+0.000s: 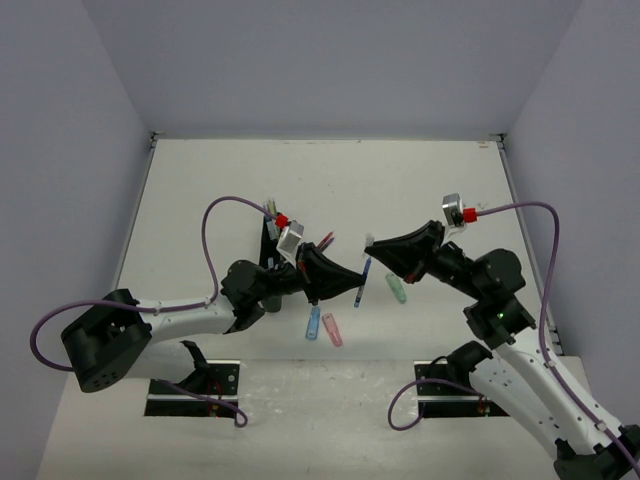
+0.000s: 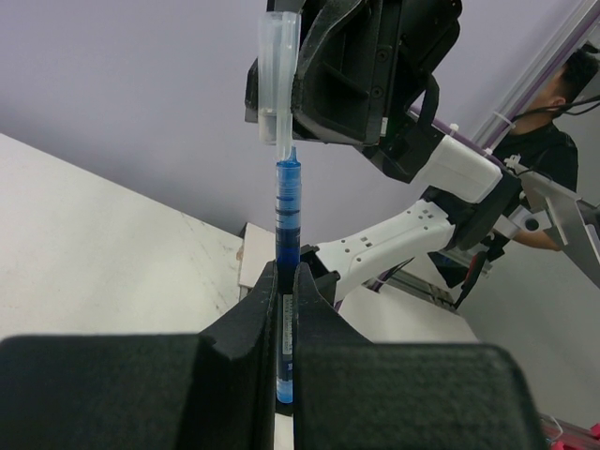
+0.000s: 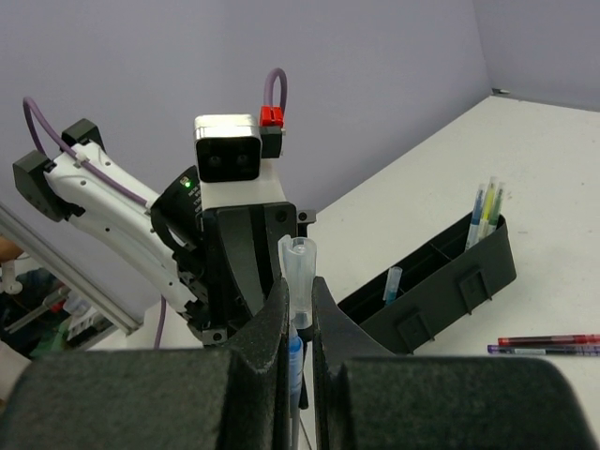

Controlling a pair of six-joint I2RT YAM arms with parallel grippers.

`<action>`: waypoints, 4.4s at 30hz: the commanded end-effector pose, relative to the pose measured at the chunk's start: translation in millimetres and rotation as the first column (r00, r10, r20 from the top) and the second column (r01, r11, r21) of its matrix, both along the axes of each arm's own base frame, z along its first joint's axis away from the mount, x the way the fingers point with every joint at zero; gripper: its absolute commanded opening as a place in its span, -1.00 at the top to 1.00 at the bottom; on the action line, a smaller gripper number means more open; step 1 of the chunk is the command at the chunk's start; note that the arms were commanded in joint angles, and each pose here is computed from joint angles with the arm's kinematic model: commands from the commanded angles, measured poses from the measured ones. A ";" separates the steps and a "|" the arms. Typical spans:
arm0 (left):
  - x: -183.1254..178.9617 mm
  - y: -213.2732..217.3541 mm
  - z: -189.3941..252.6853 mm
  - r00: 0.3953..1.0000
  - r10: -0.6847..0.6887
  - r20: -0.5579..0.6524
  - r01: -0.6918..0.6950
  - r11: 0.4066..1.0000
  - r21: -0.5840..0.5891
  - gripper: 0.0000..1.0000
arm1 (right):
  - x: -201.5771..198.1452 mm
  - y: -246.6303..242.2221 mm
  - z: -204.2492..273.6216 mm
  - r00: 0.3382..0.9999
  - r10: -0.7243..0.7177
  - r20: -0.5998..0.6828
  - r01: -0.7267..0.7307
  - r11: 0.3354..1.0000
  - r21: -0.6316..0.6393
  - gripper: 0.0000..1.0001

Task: Sort the stationery into containers
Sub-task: Close the pen cap on the pen.

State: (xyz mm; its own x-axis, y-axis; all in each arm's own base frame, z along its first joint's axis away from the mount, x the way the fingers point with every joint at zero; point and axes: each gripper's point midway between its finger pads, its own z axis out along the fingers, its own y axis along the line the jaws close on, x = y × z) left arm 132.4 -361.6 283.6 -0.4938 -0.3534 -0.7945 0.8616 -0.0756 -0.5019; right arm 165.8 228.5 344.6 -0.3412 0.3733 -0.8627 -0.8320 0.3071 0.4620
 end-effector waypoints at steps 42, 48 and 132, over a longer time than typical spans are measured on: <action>-3.5 0.5 35.4 0.997 -0.003 0.074 0.009 0.996 -0.084 1.00 | -8.4 -6.8 2.4 0.999 -0.015 0.031 0.015 1.000 0.007 1.00; -2.3 1.0 36.9 0.997 0.006 0.077 0.001 0.996 -0.092 1.00 | -7.3 -4.8 0.2 1.000 -0.006 0.015 0.006 1.000 0.003 1.00; 9.0 -24.1 39.1 0.990 -0.008 0.142 0.009 1.000 -0.003 0.84 | -20.2 2.8 26.0 0.995 0.089 0.048 -0.090 0.996 0.006 1.00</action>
State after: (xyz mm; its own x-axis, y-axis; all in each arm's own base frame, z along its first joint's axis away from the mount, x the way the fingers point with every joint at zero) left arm 144.0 -382.5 307.5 -0.4119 -0.3308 -0.8491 0.9060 -0.0492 -0.4204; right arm 155.4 232.2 332.7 -0.3955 0.3060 -0.8660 -0.8330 0.2777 0.4785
